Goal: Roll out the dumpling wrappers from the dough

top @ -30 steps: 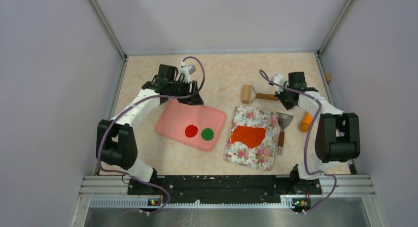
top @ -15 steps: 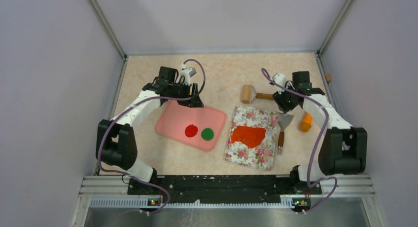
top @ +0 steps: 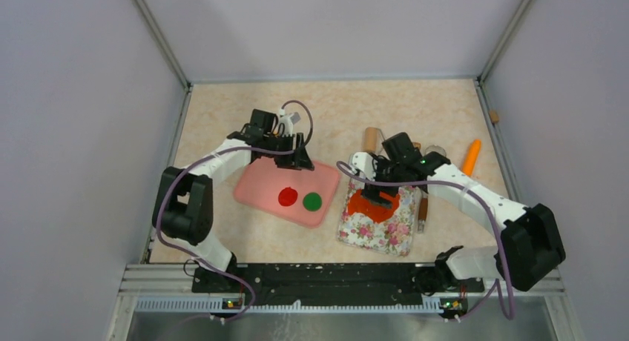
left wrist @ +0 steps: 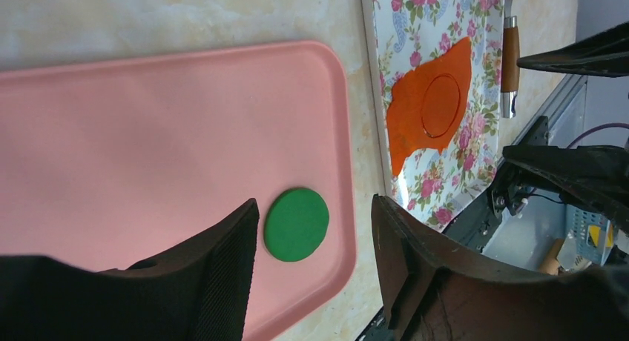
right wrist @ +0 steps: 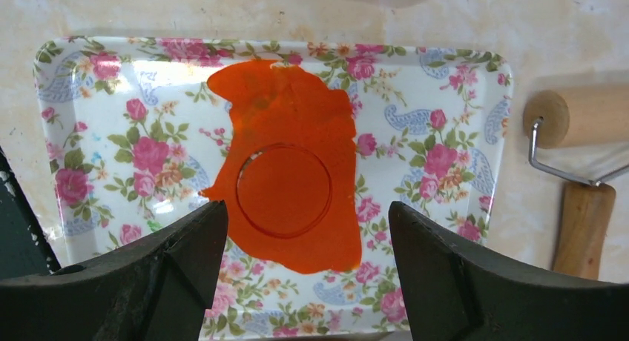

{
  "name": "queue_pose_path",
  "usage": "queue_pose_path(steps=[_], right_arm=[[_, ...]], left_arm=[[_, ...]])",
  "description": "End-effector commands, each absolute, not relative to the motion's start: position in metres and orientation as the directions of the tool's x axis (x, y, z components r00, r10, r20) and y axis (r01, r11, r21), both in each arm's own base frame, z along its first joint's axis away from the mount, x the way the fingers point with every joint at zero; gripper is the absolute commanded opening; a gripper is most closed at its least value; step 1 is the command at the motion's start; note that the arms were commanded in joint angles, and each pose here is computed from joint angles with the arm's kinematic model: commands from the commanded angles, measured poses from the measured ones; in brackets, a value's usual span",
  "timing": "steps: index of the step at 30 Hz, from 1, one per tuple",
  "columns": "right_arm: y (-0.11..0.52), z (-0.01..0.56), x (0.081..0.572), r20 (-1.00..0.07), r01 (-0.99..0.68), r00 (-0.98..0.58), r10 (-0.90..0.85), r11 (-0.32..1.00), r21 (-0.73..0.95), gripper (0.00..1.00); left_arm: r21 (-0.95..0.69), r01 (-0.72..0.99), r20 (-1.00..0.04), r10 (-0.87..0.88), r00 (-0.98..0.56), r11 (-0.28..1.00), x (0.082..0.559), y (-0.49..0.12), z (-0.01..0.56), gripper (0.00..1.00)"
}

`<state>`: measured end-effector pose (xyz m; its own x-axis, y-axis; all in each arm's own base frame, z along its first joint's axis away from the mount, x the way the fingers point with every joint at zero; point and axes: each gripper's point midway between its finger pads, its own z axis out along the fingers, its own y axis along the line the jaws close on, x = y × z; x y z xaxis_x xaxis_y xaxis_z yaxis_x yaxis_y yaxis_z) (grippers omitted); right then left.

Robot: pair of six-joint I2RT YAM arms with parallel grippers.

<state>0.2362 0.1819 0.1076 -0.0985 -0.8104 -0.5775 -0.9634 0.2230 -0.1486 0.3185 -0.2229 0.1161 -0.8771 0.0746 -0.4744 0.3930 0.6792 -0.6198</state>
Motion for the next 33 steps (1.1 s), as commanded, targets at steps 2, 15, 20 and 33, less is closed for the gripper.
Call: queue_pose_path(steps=[2,15,20,33], right_arm=[[0.210,0.111,0.252,-0.628,-0.957,-0.077,-0.774,0.234,-0.171,0.80],[0.158,0.119,0.280,-0.634,-0.622,-0.650,-0.419,0.773,0.126,0.72],[0.149,0.121,0.280,-0.605,-0.439,-0.766,-0.217,0.864,0.246,0.72],[0.121,0.123,0.268,-0.610,-0.317,-0.789,-0.076,0.900,0.298,0.71]], left_arm=[[-0.653,0.411,-0.492,0.056,-0.869,0.636,0.323,-0.247,0.118,0.61],[-0.613,0.452,-0.464,0.168,-0.870,0.648,0.314,-0.310,0.095,0.56],[-0.537,0.444,-0.448,0.203,-0.871,0.717,0.314,-0.322,0.076,0.57],[-0.450,0.484,-0.470,0.263,-0.843,0.750,0.330,-0.373,0.061,0.41]])
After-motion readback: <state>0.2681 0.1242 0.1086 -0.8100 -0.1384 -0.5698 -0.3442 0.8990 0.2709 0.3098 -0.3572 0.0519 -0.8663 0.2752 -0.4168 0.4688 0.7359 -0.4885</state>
